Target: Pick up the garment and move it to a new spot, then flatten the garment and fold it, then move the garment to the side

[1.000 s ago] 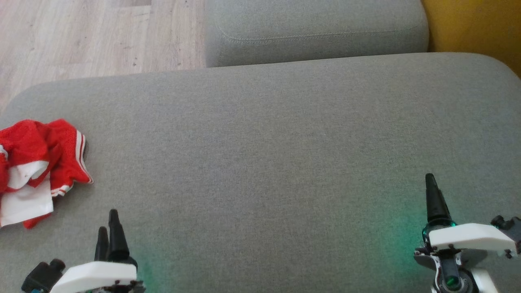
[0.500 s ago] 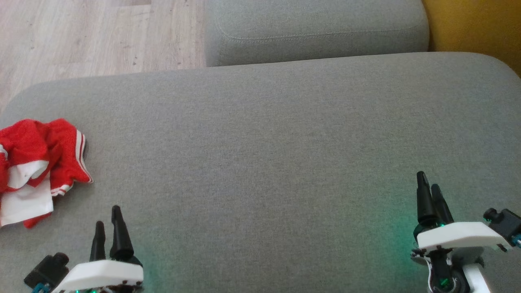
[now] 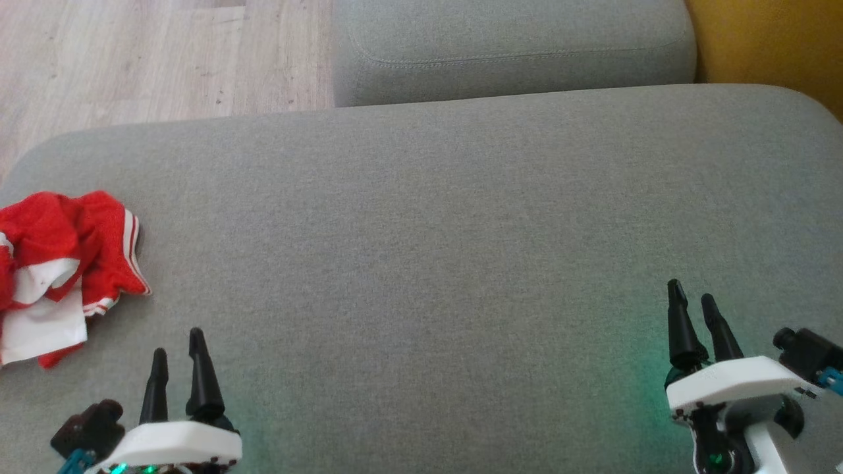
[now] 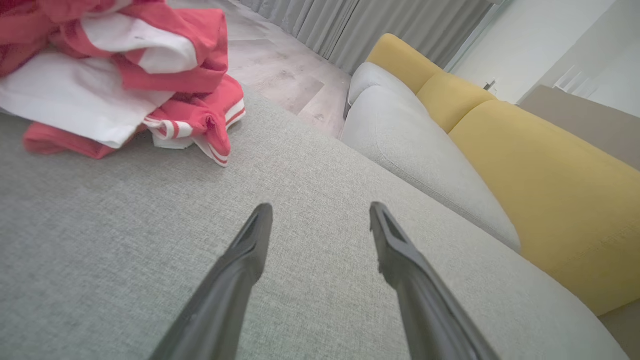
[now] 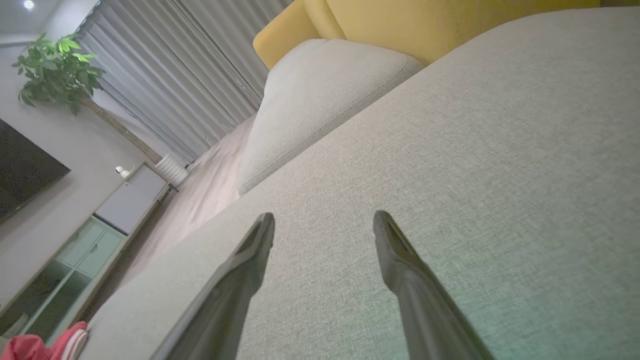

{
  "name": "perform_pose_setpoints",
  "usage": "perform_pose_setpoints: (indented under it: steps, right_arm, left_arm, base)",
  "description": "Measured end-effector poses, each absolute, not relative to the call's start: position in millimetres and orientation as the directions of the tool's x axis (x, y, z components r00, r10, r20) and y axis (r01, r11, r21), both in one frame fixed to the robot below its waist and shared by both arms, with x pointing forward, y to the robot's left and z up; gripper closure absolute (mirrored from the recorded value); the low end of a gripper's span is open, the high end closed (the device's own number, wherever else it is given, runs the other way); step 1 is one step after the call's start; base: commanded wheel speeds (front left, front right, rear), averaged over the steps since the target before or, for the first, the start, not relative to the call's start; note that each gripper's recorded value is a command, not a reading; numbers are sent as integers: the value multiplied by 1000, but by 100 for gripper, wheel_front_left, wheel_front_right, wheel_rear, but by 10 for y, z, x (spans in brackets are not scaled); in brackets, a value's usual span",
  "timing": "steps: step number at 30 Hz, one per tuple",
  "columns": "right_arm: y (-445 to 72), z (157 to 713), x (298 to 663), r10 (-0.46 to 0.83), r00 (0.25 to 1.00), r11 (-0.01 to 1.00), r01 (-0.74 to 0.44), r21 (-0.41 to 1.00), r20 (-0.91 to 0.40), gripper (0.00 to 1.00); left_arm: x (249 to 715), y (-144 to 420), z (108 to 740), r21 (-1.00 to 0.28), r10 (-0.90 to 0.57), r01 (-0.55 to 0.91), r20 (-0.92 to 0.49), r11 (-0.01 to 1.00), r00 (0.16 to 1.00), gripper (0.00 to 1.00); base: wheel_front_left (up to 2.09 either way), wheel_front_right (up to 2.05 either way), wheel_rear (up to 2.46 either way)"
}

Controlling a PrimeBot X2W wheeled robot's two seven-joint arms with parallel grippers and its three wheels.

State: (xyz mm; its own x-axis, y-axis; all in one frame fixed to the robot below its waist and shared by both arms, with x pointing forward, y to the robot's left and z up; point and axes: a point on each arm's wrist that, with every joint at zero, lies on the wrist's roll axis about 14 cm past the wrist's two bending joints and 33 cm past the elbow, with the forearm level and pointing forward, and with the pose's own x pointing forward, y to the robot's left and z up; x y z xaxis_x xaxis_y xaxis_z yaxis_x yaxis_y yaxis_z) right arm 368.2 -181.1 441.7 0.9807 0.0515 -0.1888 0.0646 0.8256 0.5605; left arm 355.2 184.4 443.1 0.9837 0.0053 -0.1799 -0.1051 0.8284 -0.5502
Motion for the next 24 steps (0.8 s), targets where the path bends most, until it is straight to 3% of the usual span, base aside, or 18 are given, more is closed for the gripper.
perform_pose_setpoints:
  steps: [24]
  right_arm:
    - [-1670,4425,3695,136,976,958,-87,274,-168,0]
  left_arm:
    - [3523,1695,4385,-262,-72,25,-169,965,983,0]
  base:
    - [0,0,0]
